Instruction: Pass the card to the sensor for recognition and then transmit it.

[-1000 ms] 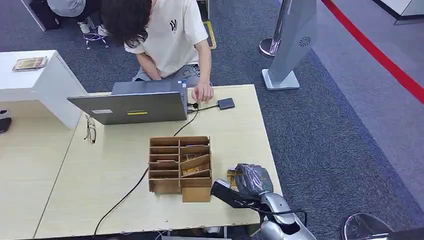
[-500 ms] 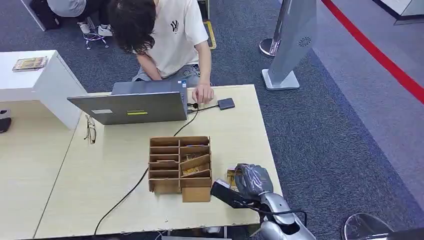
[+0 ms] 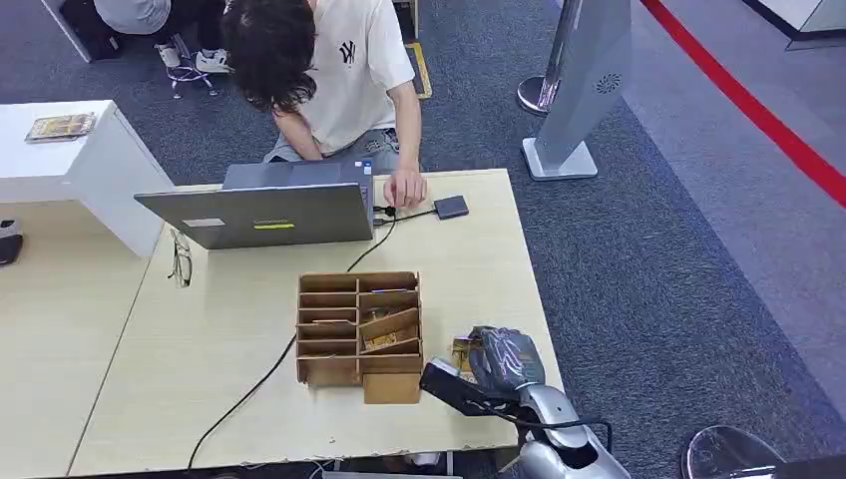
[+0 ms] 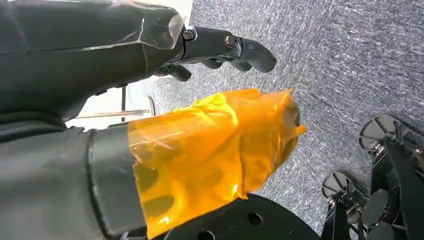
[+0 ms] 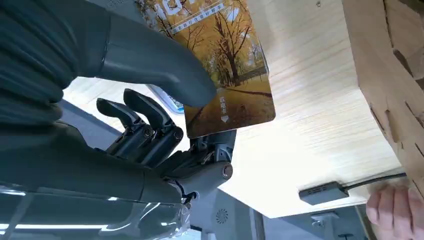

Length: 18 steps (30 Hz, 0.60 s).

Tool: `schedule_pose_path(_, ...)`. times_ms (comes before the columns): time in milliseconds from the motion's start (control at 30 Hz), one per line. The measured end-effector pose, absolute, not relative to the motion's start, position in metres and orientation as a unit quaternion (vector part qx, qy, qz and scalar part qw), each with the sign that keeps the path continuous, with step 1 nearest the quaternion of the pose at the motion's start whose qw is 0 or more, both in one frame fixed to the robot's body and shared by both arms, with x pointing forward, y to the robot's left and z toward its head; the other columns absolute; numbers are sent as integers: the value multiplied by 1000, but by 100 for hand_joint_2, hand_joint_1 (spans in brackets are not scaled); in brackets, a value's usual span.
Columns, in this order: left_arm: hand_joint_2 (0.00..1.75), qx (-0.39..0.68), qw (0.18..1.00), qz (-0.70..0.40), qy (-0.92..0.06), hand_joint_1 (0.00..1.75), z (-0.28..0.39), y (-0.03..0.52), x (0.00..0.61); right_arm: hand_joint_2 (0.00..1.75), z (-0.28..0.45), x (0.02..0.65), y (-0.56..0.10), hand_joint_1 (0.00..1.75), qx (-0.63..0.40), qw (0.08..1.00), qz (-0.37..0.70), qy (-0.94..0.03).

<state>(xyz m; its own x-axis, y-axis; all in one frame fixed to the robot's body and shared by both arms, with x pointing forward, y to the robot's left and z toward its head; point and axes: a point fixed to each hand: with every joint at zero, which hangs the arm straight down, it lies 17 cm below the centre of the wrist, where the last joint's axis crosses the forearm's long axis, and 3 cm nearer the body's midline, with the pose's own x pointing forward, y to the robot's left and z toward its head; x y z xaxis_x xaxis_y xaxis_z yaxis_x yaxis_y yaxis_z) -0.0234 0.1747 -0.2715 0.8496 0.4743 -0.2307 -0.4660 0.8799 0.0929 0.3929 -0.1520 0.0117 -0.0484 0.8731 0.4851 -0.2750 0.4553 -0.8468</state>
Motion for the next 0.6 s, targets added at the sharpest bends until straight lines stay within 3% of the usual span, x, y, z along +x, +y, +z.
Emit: schedule_pose_path(600,0,17,963,241,123,0,-272,176,-23,175,11,393,-152,175,-266,635,455,-565)
